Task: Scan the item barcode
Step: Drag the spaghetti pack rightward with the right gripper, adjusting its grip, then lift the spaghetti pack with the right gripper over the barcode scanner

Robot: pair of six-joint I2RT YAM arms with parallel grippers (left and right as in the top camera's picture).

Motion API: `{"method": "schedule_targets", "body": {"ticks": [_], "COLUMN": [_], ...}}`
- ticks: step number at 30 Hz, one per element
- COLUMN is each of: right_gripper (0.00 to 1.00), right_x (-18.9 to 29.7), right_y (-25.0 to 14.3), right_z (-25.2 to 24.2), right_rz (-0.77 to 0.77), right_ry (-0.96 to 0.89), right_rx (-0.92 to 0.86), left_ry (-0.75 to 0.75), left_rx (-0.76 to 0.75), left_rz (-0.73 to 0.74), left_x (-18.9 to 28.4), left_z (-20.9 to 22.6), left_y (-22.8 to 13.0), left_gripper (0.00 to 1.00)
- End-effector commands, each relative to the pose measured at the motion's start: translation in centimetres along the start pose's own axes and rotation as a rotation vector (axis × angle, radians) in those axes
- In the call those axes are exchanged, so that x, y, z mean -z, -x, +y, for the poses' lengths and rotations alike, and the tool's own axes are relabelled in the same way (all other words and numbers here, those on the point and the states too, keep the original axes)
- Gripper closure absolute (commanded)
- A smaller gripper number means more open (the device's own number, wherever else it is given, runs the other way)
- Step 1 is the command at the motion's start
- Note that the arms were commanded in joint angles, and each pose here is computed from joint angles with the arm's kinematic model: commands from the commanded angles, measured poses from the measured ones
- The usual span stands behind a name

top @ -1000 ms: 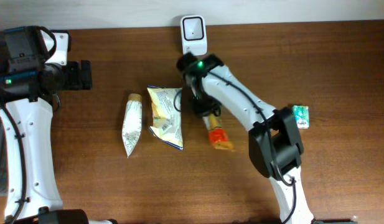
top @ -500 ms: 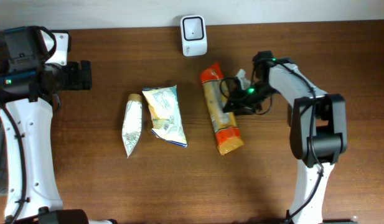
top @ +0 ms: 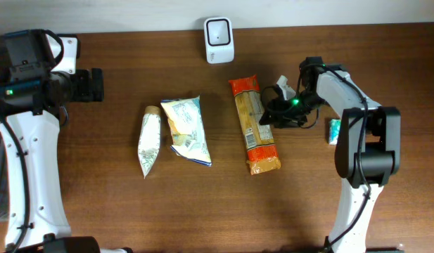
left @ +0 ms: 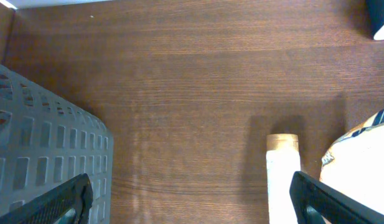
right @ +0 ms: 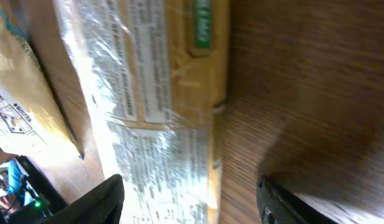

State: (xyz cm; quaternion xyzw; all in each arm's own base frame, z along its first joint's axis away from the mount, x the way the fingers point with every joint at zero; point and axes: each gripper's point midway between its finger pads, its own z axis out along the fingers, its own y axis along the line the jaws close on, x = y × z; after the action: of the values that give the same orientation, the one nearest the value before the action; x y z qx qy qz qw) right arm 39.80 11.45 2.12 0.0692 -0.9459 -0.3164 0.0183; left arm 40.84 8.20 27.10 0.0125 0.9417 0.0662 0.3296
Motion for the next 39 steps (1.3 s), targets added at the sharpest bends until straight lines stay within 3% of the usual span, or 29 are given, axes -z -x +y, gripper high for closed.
{"method": "schedule_targets", "body": {"ticks": [1, 9, 13, 16, 19, 21, 23, 26, 31, 36, 39], "right_gripper": [0.32, 0.33, 0.54, 0.96, 0.96, 0.96, 0.96, 0.96, 0.96, 0.96, 0.96], "right_x": [-0.5, -3.5, -7.0, -7.6, -6.7, -4.5, 1.6, 11.1, 24.9, 28.1, 28.9], "right_y": [0.5, 1.6, 0.3, -0.1, 0.0, 0.7, 2.2, 2.7, 0.4, 0.4, 1.9], "right_z": [2.0, 3.7, 3.4, 4.1, 6.1, 7.4, 9.7, 12.2, 14.5, 15.6, 15.1], "right_rz": [-0.013, -0.023, 0.061, 0.078, 0.061, 0.015, -0.117, -0.321, -0.609, -0.681, -0.711], "right_ry": [0.017, 0.005, 0.021, 0.05, 0.195, 0.307, 0.454, 0.527, 0.565, 0.565, 0.544], "right_rx": [0.085, 0.175, 0.155, 0.155, 0.132, 0.116, 0.14, 0.23, 0.298, 0.305, 0.222], "left_ry": [-0.007, -0.007, -0.007, -0.007, -0.007, -0.007, -0.007, -0.007, -0.007, -0.007, -0.007], "left_rx": [-0.012, -0.012, -0.011, -0.012, -0.011, -0.012, -0.011, -0.012, -0.012, -0.012, -0.012], "left_rz": [-0.004, -0.004, -0.004, -0.004, -0.004, -0.004, -0.004, -0.004, -0.004, -0.004, -0.004], "left_x": [0.0, 0.0, 0.0, 0.0, 0.0, 0.0, 0.0, 0.0, 0.0, 0.0, 0.0], "left_z": [0.0, 0.0, 0.0, 0.0, 0.0, 0.0, 0.0, 0.0, 0.0, 0.0, 0.0], "left_y": [0.1, 0.1, 0.1, 0.1, 0.1, 0.1, 0.1, 0.1, 0.1, 0.1, 0.1], "left_gripper": [0.01, 0.01, 0.01, 0.01, 0.01, 0.01, 0.01, 0.01, 0.01, 0.01, 0.01]}}
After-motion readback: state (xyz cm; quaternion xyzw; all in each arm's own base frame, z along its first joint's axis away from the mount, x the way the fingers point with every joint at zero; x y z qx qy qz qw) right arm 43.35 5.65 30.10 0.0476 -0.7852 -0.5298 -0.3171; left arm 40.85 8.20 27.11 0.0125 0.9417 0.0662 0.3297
